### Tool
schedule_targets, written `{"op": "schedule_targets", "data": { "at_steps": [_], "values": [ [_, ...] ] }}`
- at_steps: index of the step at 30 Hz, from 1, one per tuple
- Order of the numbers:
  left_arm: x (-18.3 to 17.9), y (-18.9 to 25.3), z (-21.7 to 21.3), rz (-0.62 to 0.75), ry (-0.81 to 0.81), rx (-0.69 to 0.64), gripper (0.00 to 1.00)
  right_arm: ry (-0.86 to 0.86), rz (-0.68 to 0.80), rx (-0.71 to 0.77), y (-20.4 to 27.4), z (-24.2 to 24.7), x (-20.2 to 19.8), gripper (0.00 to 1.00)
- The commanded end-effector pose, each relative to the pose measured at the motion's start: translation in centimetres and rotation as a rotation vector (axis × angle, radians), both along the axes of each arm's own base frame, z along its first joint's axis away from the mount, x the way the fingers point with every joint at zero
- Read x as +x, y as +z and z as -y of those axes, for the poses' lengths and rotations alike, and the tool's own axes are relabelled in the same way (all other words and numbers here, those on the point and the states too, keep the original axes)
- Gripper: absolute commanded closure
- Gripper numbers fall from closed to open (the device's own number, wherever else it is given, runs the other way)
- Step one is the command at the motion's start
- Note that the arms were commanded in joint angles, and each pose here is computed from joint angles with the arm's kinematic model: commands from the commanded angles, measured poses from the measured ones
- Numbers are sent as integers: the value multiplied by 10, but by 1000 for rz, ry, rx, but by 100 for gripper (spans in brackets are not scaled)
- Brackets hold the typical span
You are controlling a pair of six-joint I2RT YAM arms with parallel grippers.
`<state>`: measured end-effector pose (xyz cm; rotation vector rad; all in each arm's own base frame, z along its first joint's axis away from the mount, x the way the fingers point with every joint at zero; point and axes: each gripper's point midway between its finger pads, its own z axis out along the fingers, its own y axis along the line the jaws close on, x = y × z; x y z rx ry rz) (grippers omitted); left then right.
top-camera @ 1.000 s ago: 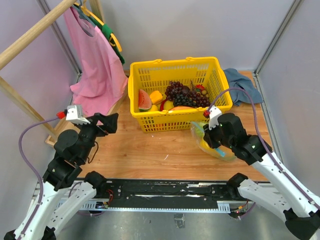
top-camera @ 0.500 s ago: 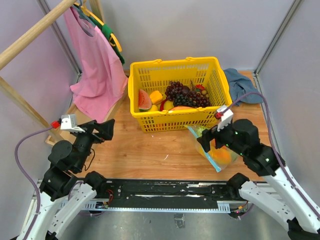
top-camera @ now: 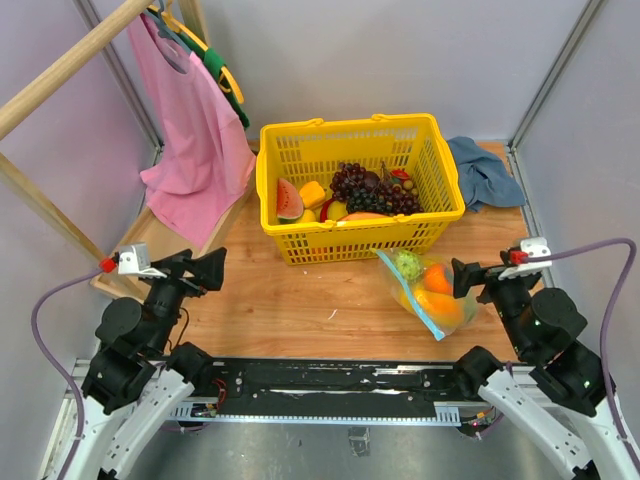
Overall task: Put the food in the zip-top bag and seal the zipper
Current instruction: Reset both arms
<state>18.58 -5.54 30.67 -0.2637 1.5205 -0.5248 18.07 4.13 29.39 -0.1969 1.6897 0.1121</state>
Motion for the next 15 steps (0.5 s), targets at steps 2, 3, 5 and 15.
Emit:
{"op": "schedule_targets", "data": {
  "at_steps": [2,3,5,15],
  "values": [
    [1,-7,-5,25,30,-28,1,-224,71,27,-2,44,-3,2],
    [1,-9,-5,23,31,-27,1,-228,74,27,-4,45,-4,2],
    [2,-11,-6,17,39,-20,1,-236,83,28,-8,47,-4,2],
    [10,-19,0,-20,28,15,1,-257,75,20,-15,50,-3,2]
  ]
}}
